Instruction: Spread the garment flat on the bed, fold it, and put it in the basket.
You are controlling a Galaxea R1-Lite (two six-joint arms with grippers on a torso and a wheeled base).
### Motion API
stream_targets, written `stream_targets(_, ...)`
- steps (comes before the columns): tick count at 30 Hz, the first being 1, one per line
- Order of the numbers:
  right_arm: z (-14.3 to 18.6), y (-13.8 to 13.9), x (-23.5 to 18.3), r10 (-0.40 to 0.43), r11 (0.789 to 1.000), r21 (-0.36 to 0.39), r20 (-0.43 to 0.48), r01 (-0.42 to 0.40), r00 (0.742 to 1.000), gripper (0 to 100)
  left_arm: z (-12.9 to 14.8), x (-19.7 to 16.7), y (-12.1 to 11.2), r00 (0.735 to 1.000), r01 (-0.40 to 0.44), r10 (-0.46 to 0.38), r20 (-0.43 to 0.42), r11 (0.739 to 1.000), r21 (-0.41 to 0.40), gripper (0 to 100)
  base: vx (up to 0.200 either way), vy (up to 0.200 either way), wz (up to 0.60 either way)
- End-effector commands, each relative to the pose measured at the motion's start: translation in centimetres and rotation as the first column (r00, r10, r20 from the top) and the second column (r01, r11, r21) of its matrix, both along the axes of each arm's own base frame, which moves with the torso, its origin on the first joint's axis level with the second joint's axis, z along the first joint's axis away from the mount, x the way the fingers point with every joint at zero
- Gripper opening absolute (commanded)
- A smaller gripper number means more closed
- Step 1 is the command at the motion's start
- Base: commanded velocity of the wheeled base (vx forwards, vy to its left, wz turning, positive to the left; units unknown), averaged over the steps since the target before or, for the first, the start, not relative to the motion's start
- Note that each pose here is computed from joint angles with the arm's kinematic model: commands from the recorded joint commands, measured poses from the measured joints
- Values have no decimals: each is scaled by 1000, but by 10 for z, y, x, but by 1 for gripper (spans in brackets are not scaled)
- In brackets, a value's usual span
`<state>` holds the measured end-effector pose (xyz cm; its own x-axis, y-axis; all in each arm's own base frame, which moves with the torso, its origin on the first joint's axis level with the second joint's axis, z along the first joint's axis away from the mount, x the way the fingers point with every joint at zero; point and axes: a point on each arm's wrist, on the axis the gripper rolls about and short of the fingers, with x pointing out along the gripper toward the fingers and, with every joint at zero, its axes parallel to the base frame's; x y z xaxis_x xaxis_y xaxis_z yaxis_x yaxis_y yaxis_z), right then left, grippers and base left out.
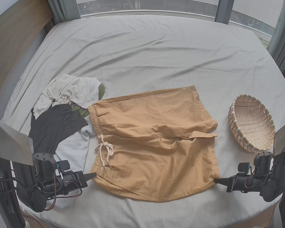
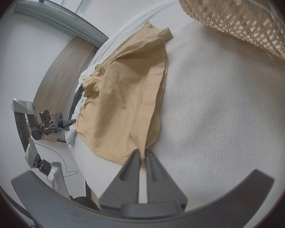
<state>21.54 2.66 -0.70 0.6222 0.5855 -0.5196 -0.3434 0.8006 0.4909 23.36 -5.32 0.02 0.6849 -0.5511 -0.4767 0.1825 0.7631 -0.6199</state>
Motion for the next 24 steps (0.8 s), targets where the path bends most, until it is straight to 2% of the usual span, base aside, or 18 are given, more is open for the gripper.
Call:
stream_targets(1, 6, -2, -5, -9, 1000, -1, 11, 9, 1000, 0, 5, -10, 2, 1000, 3, -3, -8, 1000, 1, 0, 0, 0, 0)
stream_targets(12, 18, -6, -18, 2, 999, -34, -32, -3, 999, 0, 0, -18, 2, 999, 16, -15, -44, 1000, 20, 0, 0, 0, 0)
stream_targets(15, 17, -6, -22, 4, 999, -43, -73, -7, 997, 0, -4, -21, 3, 998, 34, -32, -54, 998, 47, 0, 0, 0, 0)
stream_targets(24, 15, -6, -28, 17, 998, -56, -119, -24, 993, 0, -12, -24, 5, 996, 68, -61, -69, 993, 97, 0, 0, 0, 0)
